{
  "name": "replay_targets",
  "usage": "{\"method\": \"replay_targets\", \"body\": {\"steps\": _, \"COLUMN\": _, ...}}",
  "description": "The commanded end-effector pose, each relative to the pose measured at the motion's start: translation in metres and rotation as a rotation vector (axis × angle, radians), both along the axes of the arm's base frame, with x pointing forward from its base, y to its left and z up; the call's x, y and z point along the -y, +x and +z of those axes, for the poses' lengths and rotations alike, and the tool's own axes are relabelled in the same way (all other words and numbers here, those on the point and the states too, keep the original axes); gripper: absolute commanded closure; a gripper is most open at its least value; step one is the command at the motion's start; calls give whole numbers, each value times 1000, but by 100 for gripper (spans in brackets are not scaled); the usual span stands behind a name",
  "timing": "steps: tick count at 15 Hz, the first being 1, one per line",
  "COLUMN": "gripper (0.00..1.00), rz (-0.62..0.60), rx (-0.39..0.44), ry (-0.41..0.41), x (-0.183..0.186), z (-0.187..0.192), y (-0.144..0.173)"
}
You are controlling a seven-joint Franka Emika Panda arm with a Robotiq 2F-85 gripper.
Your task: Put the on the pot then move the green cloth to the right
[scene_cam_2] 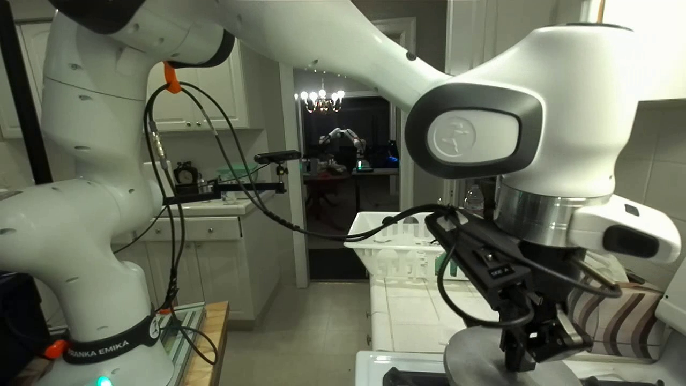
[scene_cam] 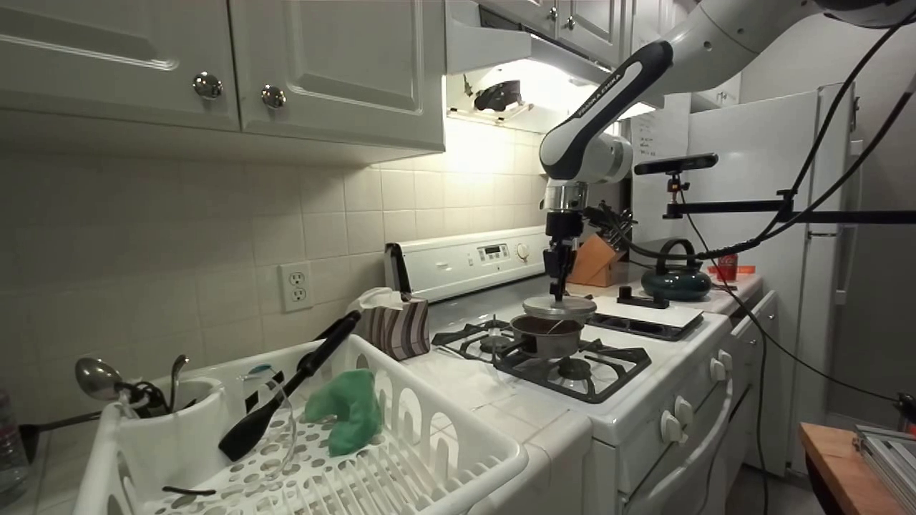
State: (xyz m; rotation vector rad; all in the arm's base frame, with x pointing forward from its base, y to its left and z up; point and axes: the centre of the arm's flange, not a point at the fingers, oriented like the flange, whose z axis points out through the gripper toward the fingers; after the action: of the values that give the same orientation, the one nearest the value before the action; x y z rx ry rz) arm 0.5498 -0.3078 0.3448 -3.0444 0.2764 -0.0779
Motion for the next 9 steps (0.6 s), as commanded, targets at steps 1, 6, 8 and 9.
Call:
{"method": "replay_targets", "body": {"steps": 1, "gripper": 94, "rz": -17, "rx": -58, "ry": -105, "x": -9, "z": 15, "y": 19}}
{"method": "replay_targets", "body": {"steps": 6, "gripper": 94, "rz": 1, "rx": -70, "ry": -144, "x": -22, "z": 5, "y": 30}}
{"method": "replay_targets", "body": {"steps": 8, "gripper": 94, "rz": -2, "rx": -67, "ry": -140, "x": -23, "z": -5, "y": 28}}
{"method": "replay_targets", "body": {"steps": 9, "gripper": 94, "rz": -7, "rx": -68, "ry": -145, "x": -23, "z": -10, "y": 27}}
